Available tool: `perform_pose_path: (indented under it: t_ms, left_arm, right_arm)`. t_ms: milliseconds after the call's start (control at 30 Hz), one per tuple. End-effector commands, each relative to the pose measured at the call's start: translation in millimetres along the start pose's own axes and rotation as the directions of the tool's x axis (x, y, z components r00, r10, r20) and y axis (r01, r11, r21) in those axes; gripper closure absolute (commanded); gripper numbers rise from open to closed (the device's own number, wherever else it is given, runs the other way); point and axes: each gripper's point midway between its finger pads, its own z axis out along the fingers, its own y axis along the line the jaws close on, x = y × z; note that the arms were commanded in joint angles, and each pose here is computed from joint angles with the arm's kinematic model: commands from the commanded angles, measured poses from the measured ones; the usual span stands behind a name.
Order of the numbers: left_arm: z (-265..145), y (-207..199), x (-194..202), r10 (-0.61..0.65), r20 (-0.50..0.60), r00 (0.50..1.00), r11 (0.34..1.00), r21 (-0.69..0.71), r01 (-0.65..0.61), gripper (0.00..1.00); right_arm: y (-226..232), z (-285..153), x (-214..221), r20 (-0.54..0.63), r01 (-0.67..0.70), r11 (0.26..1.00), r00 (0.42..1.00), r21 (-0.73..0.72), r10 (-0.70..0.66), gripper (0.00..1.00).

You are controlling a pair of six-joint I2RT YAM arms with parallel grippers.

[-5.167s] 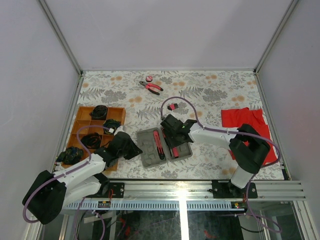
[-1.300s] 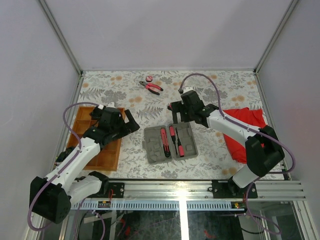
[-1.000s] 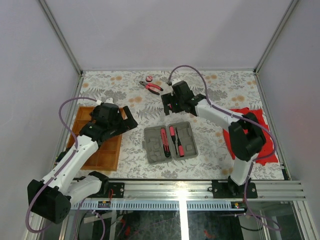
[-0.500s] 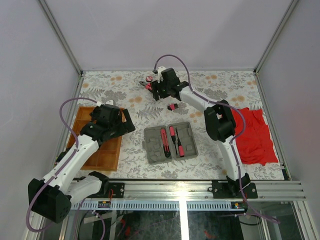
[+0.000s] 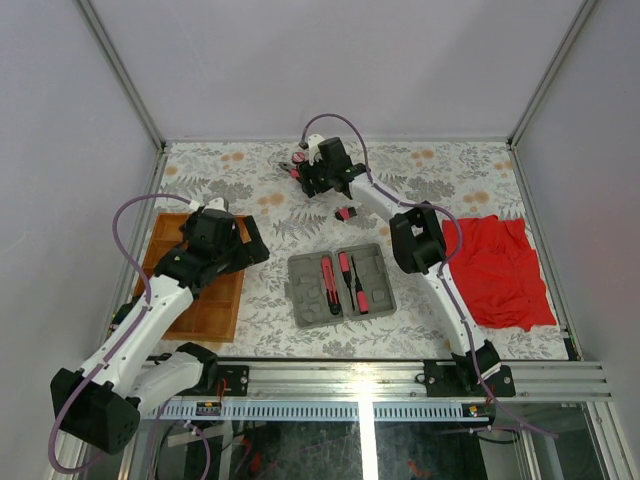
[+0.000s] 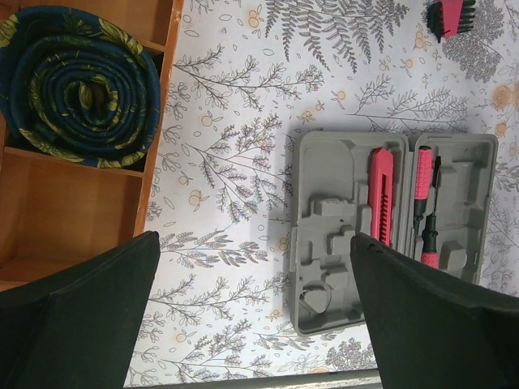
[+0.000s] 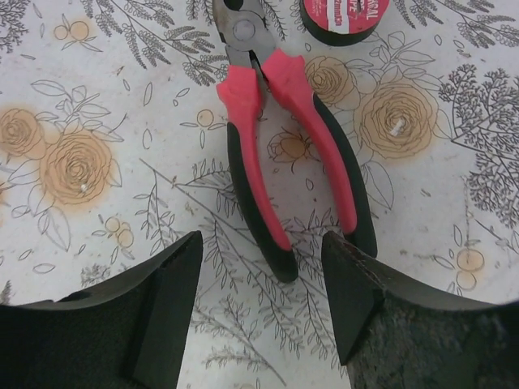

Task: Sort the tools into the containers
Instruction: Pick up the pliers at the center of the board.

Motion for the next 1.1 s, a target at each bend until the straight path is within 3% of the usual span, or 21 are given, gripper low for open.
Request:
perform_pose_path:
  t_ms: [0,433,700,900,1067]
  left_arm:
    - [-3.0,-3.4,-15.6,0.021,0.067,0.998,1.000,0.016,-0.022,0.00]
    - [-26.2,-3.7,-29.9,-0.036,0.174,0.984,0.998,0.051,0.027,0.00]
    - [-31.8,-3.9,-34.9,-0.015,0.201,0.980,0.998,0.057,0.003,0.00]
    - [-27.8,6.5,-34.2,0.000,0.193,0.981,1.000,-0.005,0.002,0.00]
    - [-27.7,7.9,-33.8,-0.002,0.191,0.982,1.000,-0.012,0.005,0.00]
  right_arm:
    - [-2.3,2.6,-42.3,0.126,0.038,0.999,0.991,-0.013,-0.036,0.34]
    - [5.2,16.2,-8.0,0.039,-0.024,0.998,0.999,-0.059,0.026,0.47]
    - [12.0,3.6,10.9,-0.032,0.020,0.995,0.999,-0.099,-0.023,0.66]
    - [16.8,-7.2,14.8,-0.047,0.036,0.993,0.998,-0.115,-0.042,0.87]
    - [22.5,-25.0,0.1,-0.030,0.031,0.991,0.999,-0.133,-0.035,0.95]
